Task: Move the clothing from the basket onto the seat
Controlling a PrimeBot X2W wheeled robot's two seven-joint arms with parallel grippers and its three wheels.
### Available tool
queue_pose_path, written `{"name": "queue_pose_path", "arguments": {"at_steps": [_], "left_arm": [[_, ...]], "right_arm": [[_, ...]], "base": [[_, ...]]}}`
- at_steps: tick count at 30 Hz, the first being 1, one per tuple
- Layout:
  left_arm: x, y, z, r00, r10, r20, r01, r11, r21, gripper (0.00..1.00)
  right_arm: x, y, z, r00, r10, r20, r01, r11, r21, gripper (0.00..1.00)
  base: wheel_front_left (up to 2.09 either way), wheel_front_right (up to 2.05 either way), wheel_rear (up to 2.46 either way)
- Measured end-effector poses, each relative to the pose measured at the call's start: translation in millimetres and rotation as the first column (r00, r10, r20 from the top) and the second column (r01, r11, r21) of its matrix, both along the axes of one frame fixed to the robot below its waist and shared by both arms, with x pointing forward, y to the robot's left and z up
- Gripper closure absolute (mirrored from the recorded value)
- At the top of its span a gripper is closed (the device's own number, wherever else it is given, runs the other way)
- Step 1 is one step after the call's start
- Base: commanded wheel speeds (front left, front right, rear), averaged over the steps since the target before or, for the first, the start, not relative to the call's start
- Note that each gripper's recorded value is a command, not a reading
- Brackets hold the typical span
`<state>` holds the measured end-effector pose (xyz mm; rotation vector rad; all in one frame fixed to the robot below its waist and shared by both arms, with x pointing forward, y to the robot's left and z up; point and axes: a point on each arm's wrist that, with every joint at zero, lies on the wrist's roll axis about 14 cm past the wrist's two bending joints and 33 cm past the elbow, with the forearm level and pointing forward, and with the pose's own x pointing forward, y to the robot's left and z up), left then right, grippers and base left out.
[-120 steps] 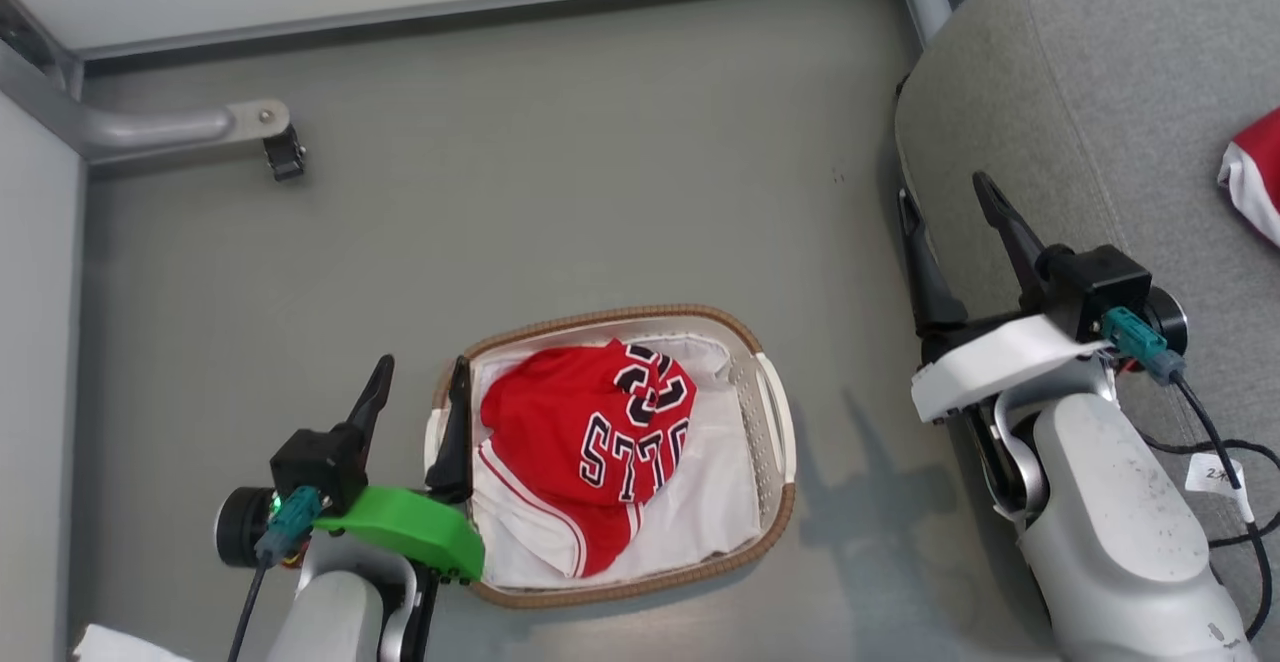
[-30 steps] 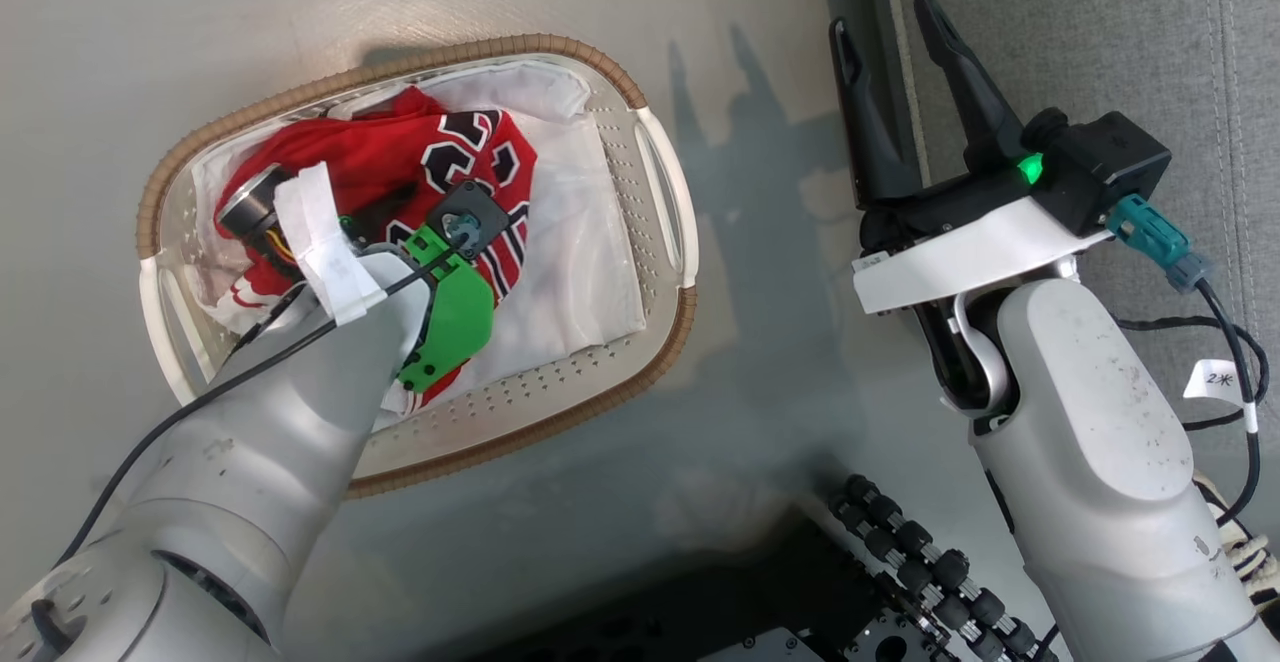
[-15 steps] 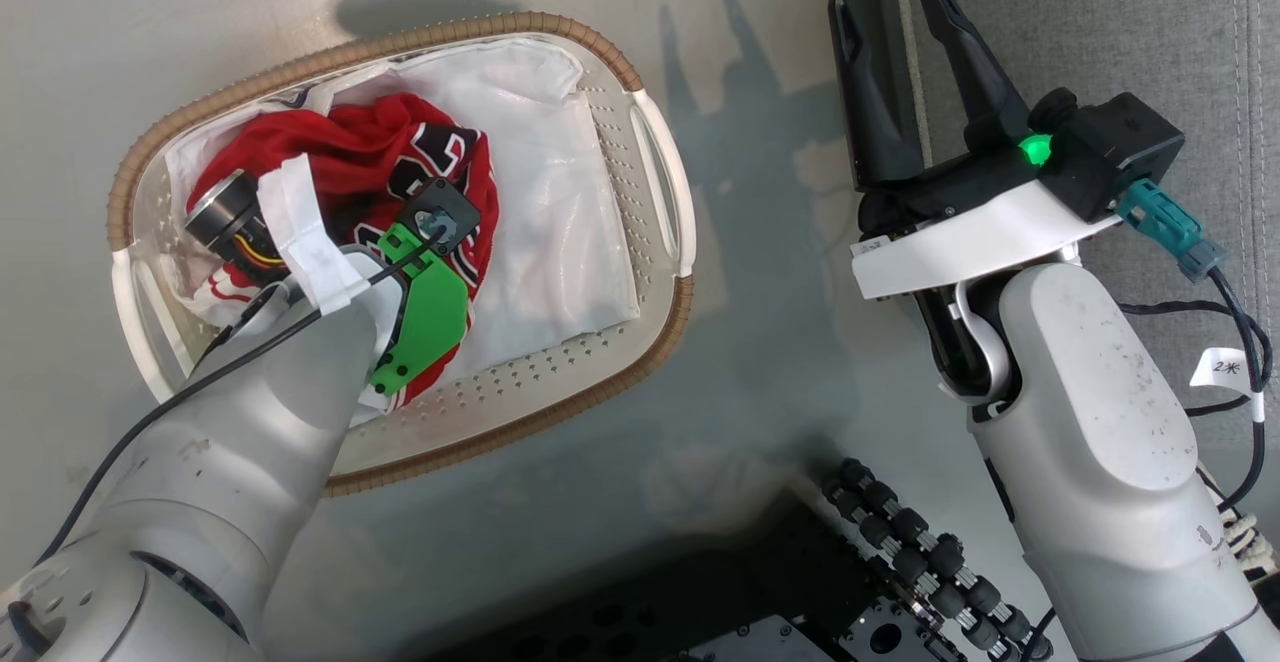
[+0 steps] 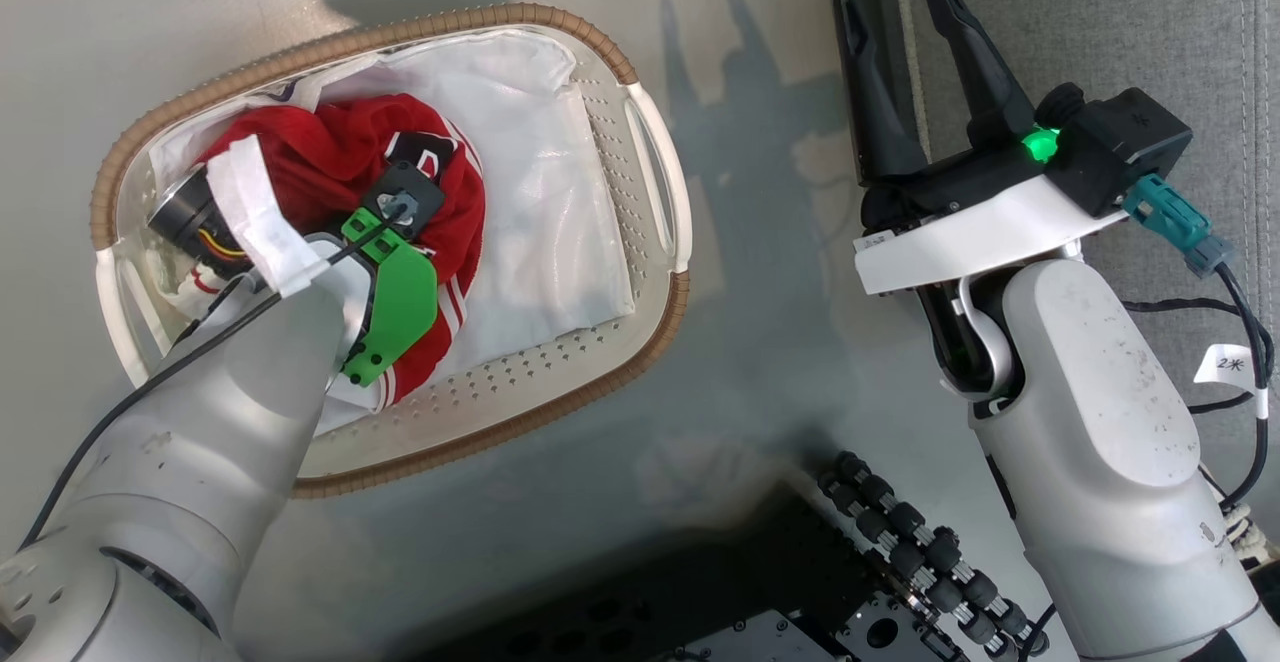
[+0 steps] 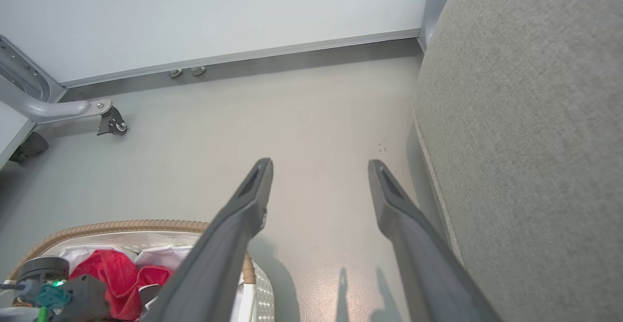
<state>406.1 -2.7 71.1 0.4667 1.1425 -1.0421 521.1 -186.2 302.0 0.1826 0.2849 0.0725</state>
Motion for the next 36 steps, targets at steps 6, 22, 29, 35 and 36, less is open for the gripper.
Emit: {"name": "queue_pose_path", "arguments": {"at_steps": [6, 22, 29, 35, 36], "left_arm": [[4, -4, 9, 1.0, 0.018, 0.016, -0.017, 0.999, -0.045, 1.0], [11, -32, 84, 0.988, 0.111, 0.11, -0.08, 0.964, -0.252, 1.0], [15, -43, 134, 0.967, 0.199, 0.157, -0.132, 0.924, -0.359, 1.0], [24, -42, 178, 0.933, 0.306, 0.186, -0.204, 0.881, -0.427, 1.0], [26, -43, 188, 0.926, 0.328, 0.188, -0.217, 0.868, -0.447, 1.0]], "right_arm": [[3, -1, 4, 1.0, -0.005, 0.008, 0.005, 1.0, 0.001, 0.0], [1, 10, 46, 0.998, 0.032, 0.063, -0.031, 0.999, -0.021, 0.0], [-14, 23, 66, 0.995, 0.062, 0.073, -0.061, 0.998, -0.027, 0.0], [-28, 31, 87, 0.992, 0.078, 0.098, -0.075, 0.997, -0.027, 0.0], [-31, 33, 91, 0.992, 0.08, 0.102, -0.077, 0.997, -0.028, 0.0]], "base": [[0.0, 0.0, 0.0], [0.0, 0.0, 0.0], [0.0, 0.0, 0.0], [0.0, 0.0, 0.0], [0.0, 0.0, 0.0]]}}
